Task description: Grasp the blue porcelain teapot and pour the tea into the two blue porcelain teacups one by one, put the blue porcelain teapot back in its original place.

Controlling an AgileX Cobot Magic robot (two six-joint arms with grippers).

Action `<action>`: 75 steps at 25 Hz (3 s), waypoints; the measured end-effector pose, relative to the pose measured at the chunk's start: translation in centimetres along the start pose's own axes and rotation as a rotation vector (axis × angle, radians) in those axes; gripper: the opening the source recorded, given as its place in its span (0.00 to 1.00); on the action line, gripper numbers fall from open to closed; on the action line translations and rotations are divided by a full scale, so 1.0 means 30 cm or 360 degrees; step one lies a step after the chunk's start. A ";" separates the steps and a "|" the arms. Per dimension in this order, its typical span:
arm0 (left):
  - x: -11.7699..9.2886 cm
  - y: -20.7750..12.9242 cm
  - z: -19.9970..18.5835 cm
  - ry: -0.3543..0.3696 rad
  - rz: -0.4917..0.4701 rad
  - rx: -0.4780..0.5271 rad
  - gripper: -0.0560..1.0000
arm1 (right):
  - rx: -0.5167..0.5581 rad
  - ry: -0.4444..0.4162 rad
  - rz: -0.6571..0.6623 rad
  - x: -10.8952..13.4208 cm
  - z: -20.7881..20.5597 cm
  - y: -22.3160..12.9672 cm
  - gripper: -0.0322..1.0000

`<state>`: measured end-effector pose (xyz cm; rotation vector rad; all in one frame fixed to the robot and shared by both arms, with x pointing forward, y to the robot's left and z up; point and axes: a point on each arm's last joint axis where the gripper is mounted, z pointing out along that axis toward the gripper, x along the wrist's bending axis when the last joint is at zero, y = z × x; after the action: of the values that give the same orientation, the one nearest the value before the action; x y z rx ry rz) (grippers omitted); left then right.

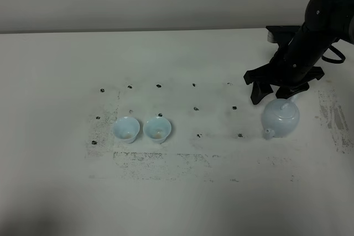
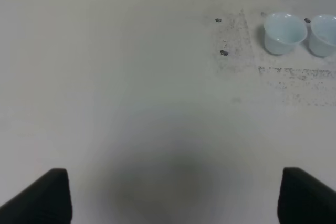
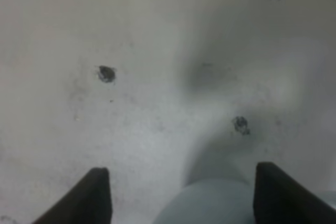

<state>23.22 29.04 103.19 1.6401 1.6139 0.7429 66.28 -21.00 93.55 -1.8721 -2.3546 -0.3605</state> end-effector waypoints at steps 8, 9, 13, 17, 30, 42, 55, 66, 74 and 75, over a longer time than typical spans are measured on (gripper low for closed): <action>0.000 0.000 0.000 0.0000 0.0000 0.0000 0.77 | -0.0230 -0.0012 -0.0305 0.026 -0.103 0.049 0.57; 0.000 0.000 0.000 0.0000 0.0000 0.0000 0.77 | -0.0269 -0.0042 -0.0374 0.028 -0.124 0.056 0.57; 0.000 0.000 0.000 0.0000 0.0000 0.0000 0.77 | -0.0282 -0.0184 -0.0616 0.013 -0.153 0.060 0.57; 0.000 0.000 0.000 0.0000 0.0000 0.0000 0.77 | -0.0222 -0.0253 -0.0678 -0.014 -0.105 0.065 0.57; 0.000 0.000 0.000 0.0000 0.0000 0.0000 0.77 | -0.0113 -0.0306 -0.0586 -0.148 -0.069 0.049 0.57; 0.000 0.000 0.000 0.0000 0.0000 0.0000 0.77 | -0.0107 -0.0271 -0.0447 -0.042 -0.401 -0.128 0.57; 0.000 0.000 0.000 0.0000 0.0000 0.0000 0.77 | -0.0571 -0.0408 -0.0375 -0.107 -0.213 -0.065 0.57; 0.000 0.000 0.000 0.0000 0.0000 0.0000 0.77 | -0.0274 -0.0443 -0.0443 -0.169 -0.063 -0.016 0.57; 0.000 0.000 0.000 0.0000 0.0000 0.0000 0.77 | -0.0199 -0.0436 -0.0429 -0.180 -0.044 -0.027 0.57; 0.000 0.000 0.000 0.0000 0.0000 0.0000 0.77 | -0.0180 -0.0433 -0.0417 -0.183 -0.044 -0.032 0.57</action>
<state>23.22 29.05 103.19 1.6401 1.6140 0.7431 66.55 -26.73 93.43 -1.7578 -2.8284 -0.2822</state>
